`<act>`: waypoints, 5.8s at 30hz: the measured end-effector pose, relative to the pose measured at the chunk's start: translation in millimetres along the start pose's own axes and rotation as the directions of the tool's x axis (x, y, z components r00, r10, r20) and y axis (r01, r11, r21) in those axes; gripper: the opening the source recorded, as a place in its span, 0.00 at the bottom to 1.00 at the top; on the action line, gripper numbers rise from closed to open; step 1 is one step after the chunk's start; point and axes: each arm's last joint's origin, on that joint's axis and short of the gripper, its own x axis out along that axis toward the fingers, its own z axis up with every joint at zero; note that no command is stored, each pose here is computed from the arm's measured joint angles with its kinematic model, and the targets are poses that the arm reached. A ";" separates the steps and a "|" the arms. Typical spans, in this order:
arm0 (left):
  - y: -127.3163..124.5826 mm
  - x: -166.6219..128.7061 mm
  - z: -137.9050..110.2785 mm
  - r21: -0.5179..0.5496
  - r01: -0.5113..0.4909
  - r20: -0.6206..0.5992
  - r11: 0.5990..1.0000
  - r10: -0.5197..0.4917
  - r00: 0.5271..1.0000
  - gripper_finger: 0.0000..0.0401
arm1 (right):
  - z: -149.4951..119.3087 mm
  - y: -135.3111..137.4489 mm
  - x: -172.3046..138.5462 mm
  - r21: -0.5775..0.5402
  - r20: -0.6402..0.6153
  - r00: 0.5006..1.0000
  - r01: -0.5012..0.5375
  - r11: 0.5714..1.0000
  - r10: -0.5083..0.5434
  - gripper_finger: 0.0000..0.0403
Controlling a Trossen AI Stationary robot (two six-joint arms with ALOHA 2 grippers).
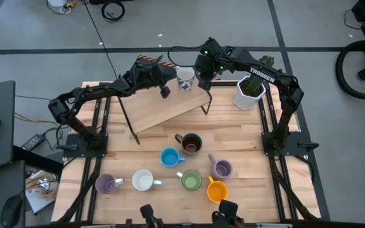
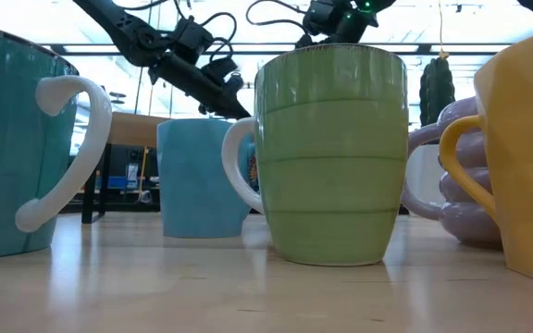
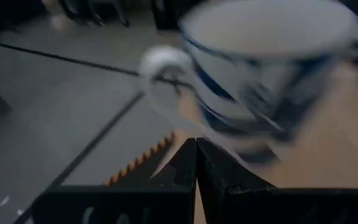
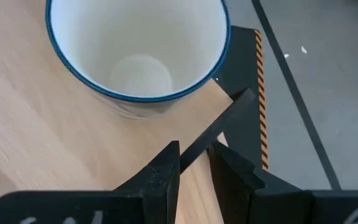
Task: Place coffee mugs
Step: Put the pattern white mug on the shelf
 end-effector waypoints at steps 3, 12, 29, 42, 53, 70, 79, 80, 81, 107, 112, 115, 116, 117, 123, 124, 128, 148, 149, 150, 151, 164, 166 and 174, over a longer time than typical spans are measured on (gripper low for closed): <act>-12.1 -3.9 -3.1 0.033 0.073 -0.069 0.997 -0.070 0.995 0.03 | -3.1 3.3 3.9 0.010 -0.008 1.000 -0.005 1.000 0.005 0.23; -39.2 -6.1 -12.8 0.113 0.069 -0.110 0.991 -0.057 0.992 0.03 | -23.9 22.0 7.6 -0.006 0.093 0.987 0.133 0.991 -0.132 0.14; -41.3 -19.3 -31.2 0.023 0.029 0.165 0.999 -0.033 0.986 0.13 | -71.1 31.3 -10.6 -0.045 0.349 0.931 0.133 0.990 -0.109 0.20; -42.1 -9.9 -33.0 0.002 0.056 0.272 0.998 -0.054 0.961 0.66 | -73.6 15.4 4.7 -0.011 0.401 0.915 -0.036 0.999 0.038 0.73; -33.8 3.2 -44.2 -0.078 0.036 0.348 0.996 -0.007 0.938 0.72 | -74.7 5.9 8.3 -0.064 0.504 0.853 -0.119 0.991 0.135 0.92; -32.0 12.1 -44.9 -0.063 0.046 0.371 0.997 -0.020 0.928 0.72 | -71.2 8.4 15.0 -0.049 0.566 0.818 -0.090 0.995 0.103 0.86; -26.6 18.5 -37.0 -0.061 0.063 0.358 0.996 -0.037 0.933 0.72 | -71.3 7.8 34.7 -0.032 0.536 0.836 -0.120 0.992 0.119 0.86; -25.7 18.5 -37.0 -0.059 0.060 0.359 0.996 -0.035 0.933 0.72 | -71.2 7.2 35.4 -0.031 0.537 0.835 -0.119 0.992 0.117 0.86; -25.2 18.4 -37.0 -0.057 0.062 0.360 0.996 -0.037 0.932 0.72 | -71.9 6.3 35.8 -0.028 0.534 0.838 -0.119 0.992 0.116 0.86; -9.7 33.9 -33.0 -0.059 0.049 0.373 0.997 -0.024 0.928 0.72 | -77.4 -12.9 36.3 -0.031 0.556 0.826 -0.094 0.995 0.095 0.86; -10.9 33.7 -32.6 -0.044 0.080 0.380 0.996 -0.057 0.923 0.72 | -76.1 -13.4 35.5 -0.034 0.568 0.818 -0.086 0.996 0.090 0.86; -11.9 33.6 -32.4 -0.035 0.113 0.384 0.993 -0.091 0.919 0.72 | -76.0 -13.5 35.4 -0.034 0.570 0.817 -0.085 0.996 0.090 0.86; -12.0 33.5 -32.4 -0.034 0.117 0.385 0.993 -0.095 0.918 0.72 | -75.9 -13.5 35.4 -0.035 0.570 0.817 -0.084 0.996 0.089 0.86; -12.3 33.6 -32.4 -0.033 0.118 0.385 0.992 -0.097 0.918 0.72 | -75.7 -13.6 35.2 -0.039 0.572 0.815 -0.081 0.996 0.089 0.86; -13.0 33.6 -32.3 -0.035 0.122 0.385 0.992 -0.099 0.917 0.72 | -77.8 -20.3 33.8 -0.044 0.588 0.802 -0.099 0.994 0.106 0.86; -13.6 33.6 -32.1 -0.035 0.123 0.386 0.992 -0.100 0.917 0.72 | -78.2 -21.2 33.7 -0.042 0.588 0.802 -0.098 0.994 0.104 0.86; -14.2 33.5 -31.6 -0.034 0.124 0.389 0.992 -0.101 0.916 0.72 | -77.5 -23.6 32.4 -0.046 0.603 0.792 -0.086 0.995 0.097 0.86; -15.0 33.9 -26.5 -0.037 0.127 0.403 0.991 -0.101 0.910 0.72 | -81.7 -34.1 31.0 -0.028 0.606 0.793 -0.059 0.998 0.064 0.86; -15.1 33.9 -26.5 -0.037 0.127 0.403 0.991 -0.102 0.910 0.72 | -81.7 -34.1 31.0 -0.028 0.606 0.793 -0.059 0.998 0.064 0.86; -15.1 33.9 -26.6 -0.037 0.127 0.402 0.991 -0.101 0.910 0.72 | -81.5 -33.8 31.1 -0.029 0.606 0.793 -0.059 0.998 0.064 0.86; -15.1 33.9 -26.6 -0.037 0.127 0.402 0.991 -0.102 0.910 0.72 | -81.3 -33.6 31.1 -0.025 0.606 0.794 -0.055 0.998 0.059 0.86; -14.8 33.9 -26.7 -0.034 0.115 0.400 0.993 -0.092 0.912 0.72 | -77.9 -28.6 31.9 -0.006 0.596 0.803 -0.007 1.000 0.009 0.86; -14.8 33.9 -26.7 -0.033 0.116 0.400 0.993 -0.093 0.912 0.72 | -78.0 -28.8 32.0 -0.002 0.594 0.804 -0.001 1.000 0.002 0.86; -8.6 31.3 -27.1 -0.042 0.109 0.373 0.993 -0.086 0.924 0.72 | -78.8 -25.3 26.8 -0.014 0.585 0.810 -0.024 1.000 0.027 0.86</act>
